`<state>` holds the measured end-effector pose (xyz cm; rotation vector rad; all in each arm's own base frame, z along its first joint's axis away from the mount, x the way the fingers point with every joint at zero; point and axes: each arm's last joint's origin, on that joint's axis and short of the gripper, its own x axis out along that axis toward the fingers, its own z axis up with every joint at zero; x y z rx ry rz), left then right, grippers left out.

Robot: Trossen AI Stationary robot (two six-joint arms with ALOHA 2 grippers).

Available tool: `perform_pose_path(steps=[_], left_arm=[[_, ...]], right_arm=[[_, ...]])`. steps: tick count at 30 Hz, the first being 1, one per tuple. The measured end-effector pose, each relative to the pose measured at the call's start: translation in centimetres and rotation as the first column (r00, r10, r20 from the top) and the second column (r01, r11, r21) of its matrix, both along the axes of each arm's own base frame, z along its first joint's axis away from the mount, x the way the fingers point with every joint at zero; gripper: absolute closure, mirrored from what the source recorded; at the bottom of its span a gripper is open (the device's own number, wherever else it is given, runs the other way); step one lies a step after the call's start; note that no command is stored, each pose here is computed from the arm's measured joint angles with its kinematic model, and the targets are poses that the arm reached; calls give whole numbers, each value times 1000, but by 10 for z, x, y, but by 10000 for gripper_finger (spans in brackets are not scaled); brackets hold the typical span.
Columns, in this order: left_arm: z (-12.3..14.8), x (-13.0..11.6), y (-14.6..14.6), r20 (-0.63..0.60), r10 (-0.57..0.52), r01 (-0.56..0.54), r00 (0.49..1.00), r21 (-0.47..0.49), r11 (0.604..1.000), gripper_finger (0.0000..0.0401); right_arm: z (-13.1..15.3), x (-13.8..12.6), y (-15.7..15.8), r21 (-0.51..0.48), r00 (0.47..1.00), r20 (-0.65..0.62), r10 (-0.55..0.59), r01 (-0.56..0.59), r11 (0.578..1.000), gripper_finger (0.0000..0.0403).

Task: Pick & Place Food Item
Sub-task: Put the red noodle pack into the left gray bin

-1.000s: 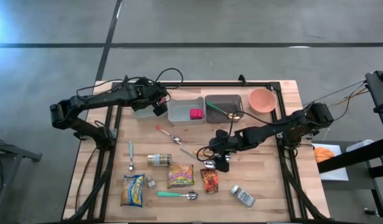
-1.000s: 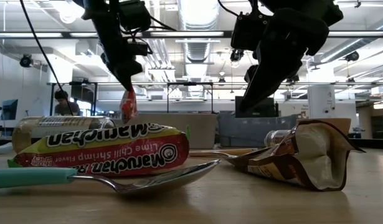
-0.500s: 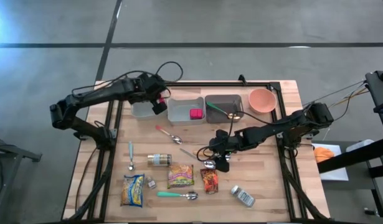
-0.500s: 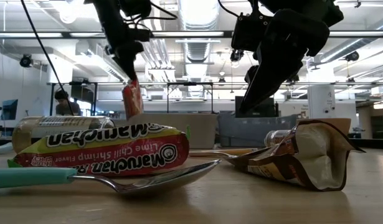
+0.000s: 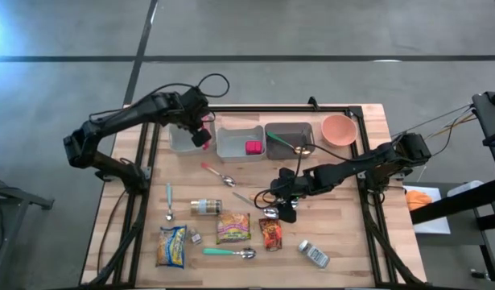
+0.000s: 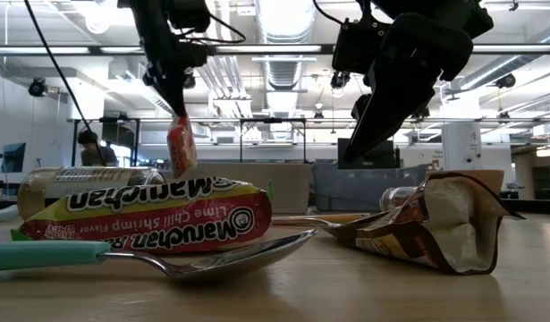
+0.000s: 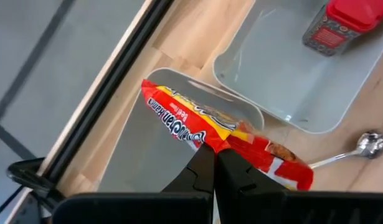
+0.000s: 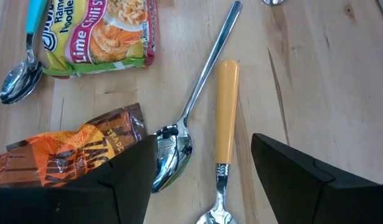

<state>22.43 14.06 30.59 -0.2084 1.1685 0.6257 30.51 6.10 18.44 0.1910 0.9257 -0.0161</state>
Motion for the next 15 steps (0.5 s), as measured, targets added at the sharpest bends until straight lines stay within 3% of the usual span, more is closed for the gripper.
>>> perform_pose_path(steps=[6,15], left_arm=[[-9,-3,15,-19,29,-30,999,-50,998,401],[-31,15,34,-85,14,-22,996,-93,995,401]], right_arm=[[0,0,0,0,1000,1,0,0,1000,145],[0,0,0,-1,1000,5,3,-3,1000,145]])
